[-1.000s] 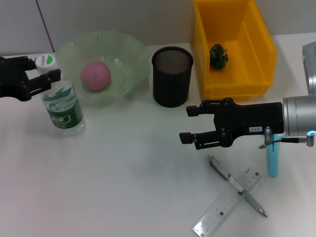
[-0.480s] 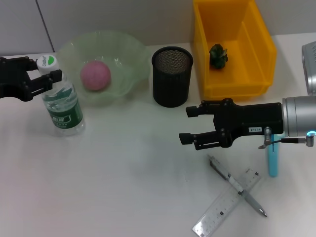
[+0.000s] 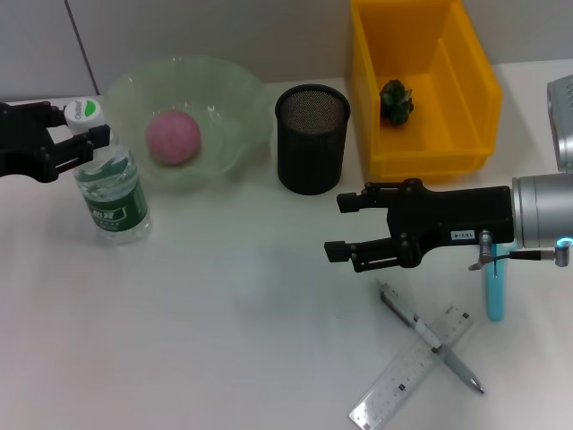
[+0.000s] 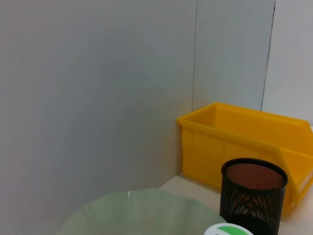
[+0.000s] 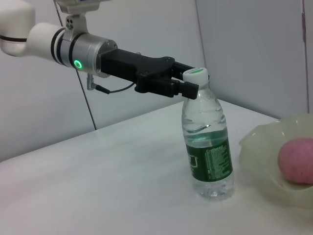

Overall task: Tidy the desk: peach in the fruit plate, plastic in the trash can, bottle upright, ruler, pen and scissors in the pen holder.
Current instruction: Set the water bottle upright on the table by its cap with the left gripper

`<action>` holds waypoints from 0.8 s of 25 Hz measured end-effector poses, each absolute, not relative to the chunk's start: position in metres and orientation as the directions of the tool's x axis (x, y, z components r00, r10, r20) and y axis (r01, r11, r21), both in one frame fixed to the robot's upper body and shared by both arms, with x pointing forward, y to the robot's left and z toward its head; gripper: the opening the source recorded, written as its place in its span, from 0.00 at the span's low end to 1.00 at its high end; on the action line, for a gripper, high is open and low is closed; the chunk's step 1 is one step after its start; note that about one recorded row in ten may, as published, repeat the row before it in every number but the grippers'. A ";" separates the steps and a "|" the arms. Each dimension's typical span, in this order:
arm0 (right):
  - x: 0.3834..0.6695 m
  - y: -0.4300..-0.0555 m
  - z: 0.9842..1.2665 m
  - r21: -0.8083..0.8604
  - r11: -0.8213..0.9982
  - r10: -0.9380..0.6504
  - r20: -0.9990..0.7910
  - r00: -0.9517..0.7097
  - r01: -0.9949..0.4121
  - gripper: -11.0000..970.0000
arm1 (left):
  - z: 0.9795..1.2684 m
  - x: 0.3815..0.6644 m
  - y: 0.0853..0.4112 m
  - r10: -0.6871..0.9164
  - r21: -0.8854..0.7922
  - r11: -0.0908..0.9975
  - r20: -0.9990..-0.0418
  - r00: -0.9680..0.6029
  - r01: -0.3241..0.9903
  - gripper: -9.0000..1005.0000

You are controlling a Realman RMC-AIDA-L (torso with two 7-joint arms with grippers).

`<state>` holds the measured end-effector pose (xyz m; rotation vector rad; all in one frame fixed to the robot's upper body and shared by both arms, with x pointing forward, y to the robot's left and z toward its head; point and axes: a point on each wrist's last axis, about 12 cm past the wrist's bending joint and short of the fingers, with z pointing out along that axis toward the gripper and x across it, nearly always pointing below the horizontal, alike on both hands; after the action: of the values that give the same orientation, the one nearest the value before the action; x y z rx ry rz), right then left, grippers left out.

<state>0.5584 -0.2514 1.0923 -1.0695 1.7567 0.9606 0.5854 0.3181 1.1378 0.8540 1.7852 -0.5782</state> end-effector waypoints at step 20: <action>0.558 -0.252 1.093 0.189 0.338 -0.270 -0.919 -0.288 -0.922 0.83 | 1.136 0.584 0.318 0.283 0.009 0.631 -0.934 -0.219 0.776 0.47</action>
<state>0.5576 -0.2520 1.0931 -1.0640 1.7604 0.9733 0.5845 0.3179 1.1359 0.8573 1.7865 -0.5772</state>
